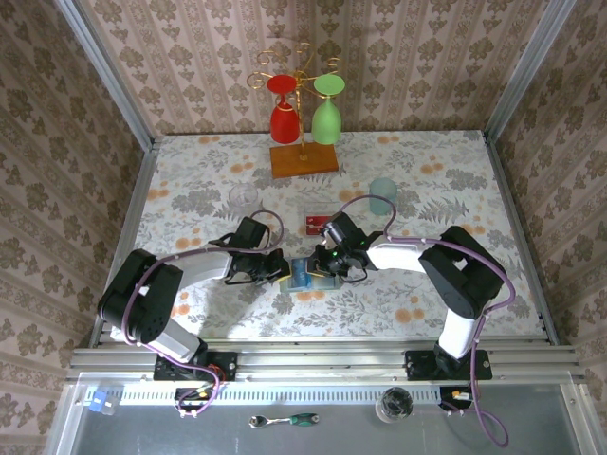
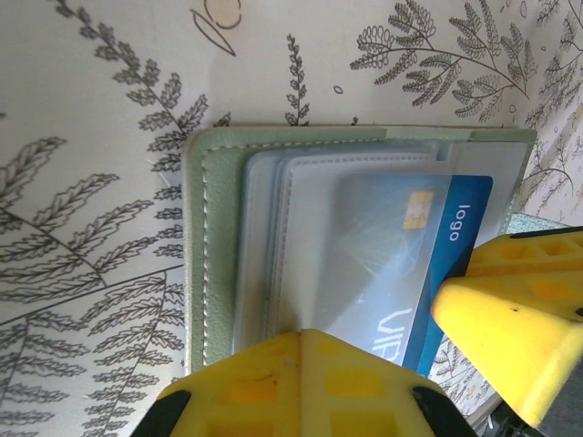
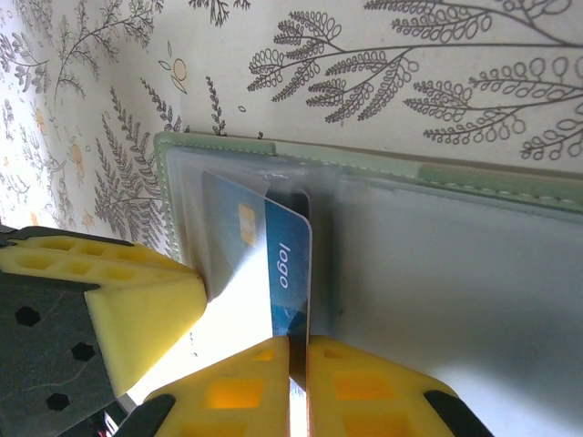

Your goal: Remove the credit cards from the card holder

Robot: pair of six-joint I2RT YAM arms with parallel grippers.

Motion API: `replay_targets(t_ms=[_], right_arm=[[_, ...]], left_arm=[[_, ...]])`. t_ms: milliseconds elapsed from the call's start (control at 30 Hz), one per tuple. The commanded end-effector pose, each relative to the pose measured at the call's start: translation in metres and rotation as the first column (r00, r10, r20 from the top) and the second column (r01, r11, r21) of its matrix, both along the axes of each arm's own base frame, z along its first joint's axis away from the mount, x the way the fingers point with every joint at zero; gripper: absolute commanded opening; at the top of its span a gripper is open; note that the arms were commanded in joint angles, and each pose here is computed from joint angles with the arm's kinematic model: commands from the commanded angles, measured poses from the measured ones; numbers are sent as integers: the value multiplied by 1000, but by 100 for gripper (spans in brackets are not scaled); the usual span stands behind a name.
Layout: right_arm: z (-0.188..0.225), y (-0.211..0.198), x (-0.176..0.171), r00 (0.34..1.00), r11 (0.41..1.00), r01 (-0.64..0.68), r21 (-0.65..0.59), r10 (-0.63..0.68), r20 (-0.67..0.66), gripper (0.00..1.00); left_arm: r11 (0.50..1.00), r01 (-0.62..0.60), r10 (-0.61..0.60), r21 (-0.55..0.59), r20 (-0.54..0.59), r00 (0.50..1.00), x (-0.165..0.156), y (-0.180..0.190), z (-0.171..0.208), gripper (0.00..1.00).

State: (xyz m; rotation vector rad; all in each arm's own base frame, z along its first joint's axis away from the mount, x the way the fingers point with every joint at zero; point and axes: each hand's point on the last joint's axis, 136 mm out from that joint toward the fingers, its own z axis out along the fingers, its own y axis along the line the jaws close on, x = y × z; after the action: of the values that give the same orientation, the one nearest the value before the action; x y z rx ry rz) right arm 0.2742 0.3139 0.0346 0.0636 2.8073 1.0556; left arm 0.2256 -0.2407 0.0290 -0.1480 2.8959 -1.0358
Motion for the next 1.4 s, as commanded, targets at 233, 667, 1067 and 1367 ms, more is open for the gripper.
replay_targets(t_ms=[233,667,1067,1367], right_arm=[[5,-15,-3,1000,1000,5,-28,-5,15,9],[15,-36,-6,999,995,-16,-102,19,29,7],[21,-46,-2,999,985,-4,-172,10,38,6],[24,-40,2,999,976,-8,-216,18,46,5]], left_arm=[[998,-12,13,57,-20,1000,-6,15,-6,0],[1000,-4,4,25,-4,1000,-2,9,-2,0],[1000,7,-7,4,5,1000,-1,6,2,0],[1000,8,-8,-15,6,1000,-1,3,1,0]])
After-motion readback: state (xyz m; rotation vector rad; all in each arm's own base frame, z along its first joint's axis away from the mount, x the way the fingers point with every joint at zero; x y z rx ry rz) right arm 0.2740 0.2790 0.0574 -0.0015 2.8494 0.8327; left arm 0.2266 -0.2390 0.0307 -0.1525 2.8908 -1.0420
